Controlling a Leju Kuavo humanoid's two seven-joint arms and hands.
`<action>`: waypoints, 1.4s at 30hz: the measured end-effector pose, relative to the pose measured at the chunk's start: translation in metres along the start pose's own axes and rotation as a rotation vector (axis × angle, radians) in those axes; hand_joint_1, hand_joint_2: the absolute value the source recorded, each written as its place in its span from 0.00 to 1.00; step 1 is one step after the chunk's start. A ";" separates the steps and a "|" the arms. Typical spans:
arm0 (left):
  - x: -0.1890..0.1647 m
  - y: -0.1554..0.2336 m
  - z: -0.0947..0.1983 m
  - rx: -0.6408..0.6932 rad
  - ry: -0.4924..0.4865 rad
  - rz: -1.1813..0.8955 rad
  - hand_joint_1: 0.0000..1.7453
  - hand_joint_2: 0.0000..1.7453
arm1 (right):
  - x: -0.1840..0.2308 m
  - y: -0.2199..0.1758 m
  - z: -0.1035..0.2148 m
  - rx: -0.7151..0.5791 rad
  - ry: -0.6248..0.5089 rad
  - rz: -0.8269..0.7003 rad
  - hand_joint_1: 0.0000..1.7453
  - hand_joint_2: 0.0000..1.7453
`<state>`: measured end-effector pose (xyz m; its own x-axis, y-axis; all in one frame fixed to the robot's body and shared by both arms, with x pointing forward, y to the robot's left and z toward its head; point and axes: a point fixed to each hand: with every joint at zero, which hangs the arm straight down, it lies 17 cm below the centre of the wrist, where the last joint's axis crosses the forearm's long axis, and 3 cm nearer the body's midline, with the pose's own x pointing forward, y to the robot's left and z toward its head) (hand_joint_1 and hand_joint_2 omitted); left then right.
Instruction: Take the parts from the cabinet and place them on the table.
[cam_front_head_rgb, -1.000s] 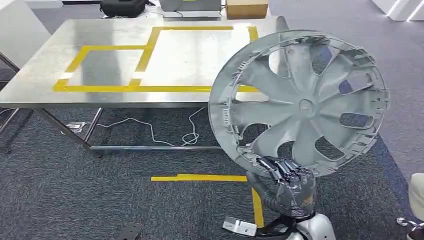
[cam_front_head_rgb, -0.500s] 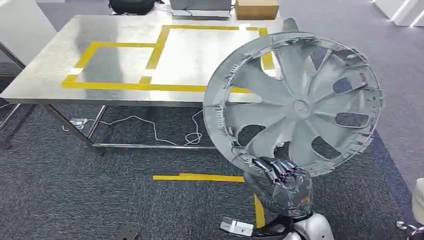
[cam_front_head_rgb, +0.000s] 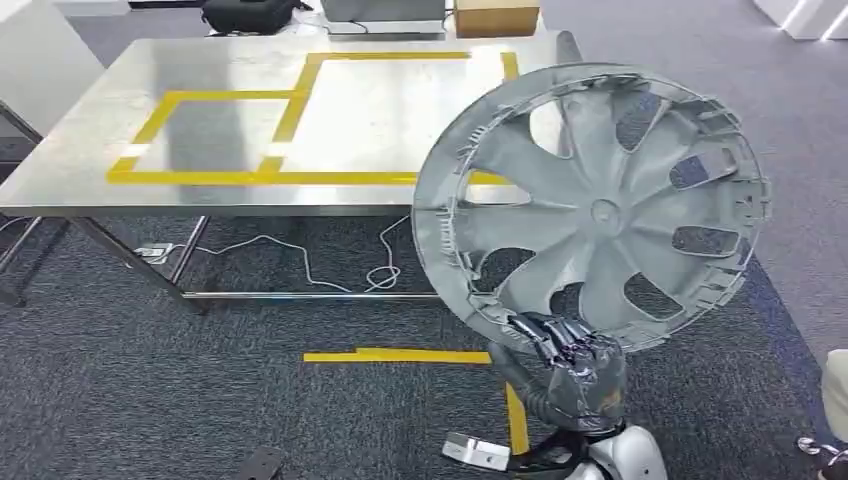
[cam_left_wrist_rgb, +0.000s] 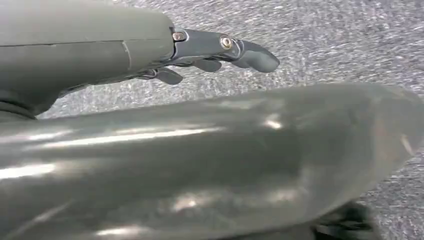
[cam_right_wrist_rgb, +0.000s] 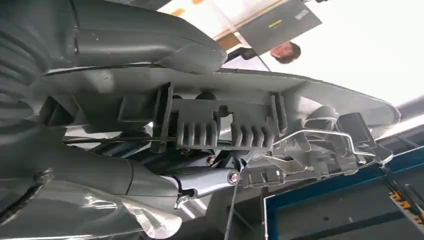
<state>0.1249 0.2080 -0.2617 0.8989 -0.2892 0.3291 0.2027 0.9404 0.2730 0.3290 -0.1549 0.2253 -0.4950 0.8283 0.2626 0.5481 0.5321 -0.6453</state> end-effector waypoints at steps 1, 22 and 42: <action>0.000 0.000 0.000 0.000 0.000 -0.001 0.00 0.00 | 0.000 0.000 0.001 0.000 0.004 -0.003 1.00 1.00; 0.002 -0.002 0.000 -0.003 0.003 -0.017 0.00 0.00 | -0.010 -0.001 0.014 0.013 0.043 -0.021 1.00 1.00; 0.001 0.000 0.000 -0.005 0.002 -0.023 0.00 0.00 | -0.019 -0.002 0.016 0.020 0.072 -0.015 1.00 1.00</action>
<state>0.1263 0.2072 -0.2617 0.8945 -0.3108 0.3214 0.2257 0.9344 0.2756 0.3271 -0.1746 0.2102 -0.4527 0.8310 0.3233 0.5271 0.5419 -0.6546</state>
